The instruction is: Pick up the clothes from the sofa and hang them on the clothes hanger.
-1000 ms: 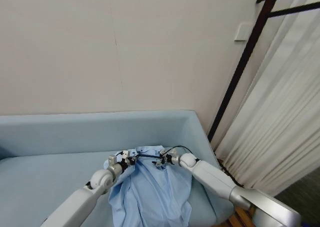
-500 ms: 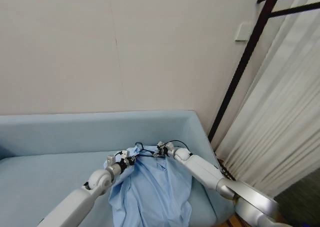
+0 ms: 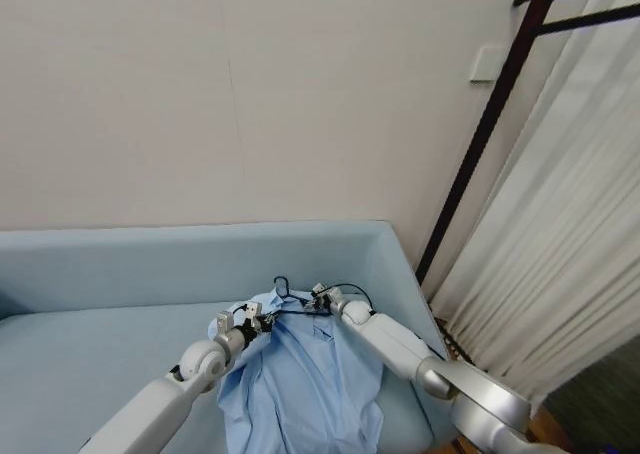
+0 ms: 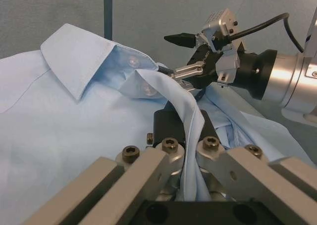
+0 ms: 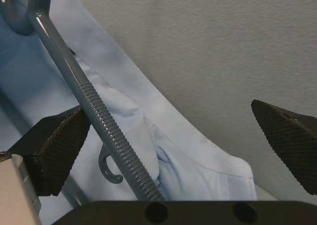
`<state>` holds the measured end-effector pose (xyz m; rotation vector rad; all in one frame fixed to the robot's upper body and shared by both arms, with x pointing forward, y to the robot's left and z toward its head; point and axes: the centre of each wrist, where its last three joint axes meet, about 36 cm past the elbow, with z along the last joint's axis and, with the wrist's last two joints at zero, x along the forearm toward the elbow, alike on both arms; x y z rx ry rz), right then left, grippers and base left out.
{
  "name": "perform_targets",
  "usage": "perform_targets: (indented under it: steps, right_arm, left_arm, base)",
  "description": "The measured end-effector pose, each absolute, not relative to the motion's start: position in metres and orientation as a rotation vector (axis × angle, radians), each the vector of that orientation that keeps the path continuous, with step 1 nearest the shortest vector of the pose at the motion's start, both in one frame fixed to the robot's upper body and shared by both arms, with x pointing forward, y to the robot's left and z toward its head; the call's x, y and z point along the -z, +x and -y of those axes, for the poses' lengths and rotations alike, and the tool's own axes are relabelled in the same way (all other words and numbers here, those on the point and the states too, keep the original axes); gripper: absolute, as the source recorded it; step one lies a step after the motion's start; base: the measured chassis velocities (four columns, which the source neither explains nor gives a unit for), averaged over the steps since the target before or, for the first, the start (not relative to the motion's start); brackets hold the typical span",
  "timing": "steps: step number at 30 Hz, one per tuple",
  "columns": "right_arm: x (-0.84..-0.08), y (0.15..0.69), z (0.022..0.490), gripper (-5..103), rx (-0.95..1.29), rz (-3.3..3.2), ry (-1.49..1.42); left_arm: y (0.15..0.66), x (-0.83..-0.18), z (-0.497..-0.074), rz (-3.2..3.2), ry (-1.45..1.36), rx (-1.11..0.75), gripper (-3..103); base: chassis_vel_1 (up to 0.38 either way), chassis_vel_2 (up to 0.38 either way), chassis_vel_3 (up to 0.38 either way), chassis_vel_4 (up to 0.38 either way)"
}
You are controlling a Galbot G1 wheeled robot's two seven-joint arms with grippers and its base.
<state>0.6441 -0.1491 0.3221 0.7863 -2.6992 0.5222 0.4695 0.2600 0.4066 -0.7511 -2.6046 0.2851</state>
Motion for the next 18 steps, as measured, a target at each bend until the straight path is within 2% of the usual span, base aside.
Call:
perform_targets:
  steps: [8, 10, 12, 18]
  right_arm:
    - [-0.316, 0.637, 0.149, 100, -0.499, 2.704, 0.759]
    - [-0.317, 0.628, 0.155, 100, -0.472, 2.673, 0.798]
    - [-0.315, 0.622, 0.16, 100, -0.459, 2.638, 0.849]
    - [-0.311, 0.611, 0.159, 100, -0.415, 2.628, 0.889]
  left_arm:
    - [0.467, -0.397, -0.269, 2.622, -0.729, -0.22, 0]
    - [0.469, -0.38, -0.29, 2.654, -0.692, -0.053, 0]
    - [0.47, -0.367, -0.303, 2.659, -0.667, 0.03, 0]
    - [0.471, -0.35, -0.308, 2.661, -0.627, 0.027, 0]
  base:
    - [0.0, 0.0, 0.0, 0.0]
    - [0.0, 0.0, 0.0, 0.0]
    - [0.0, 0.0, 0.0, 0.0]
    - [0.0, 0.0, 0.0, 0.0]
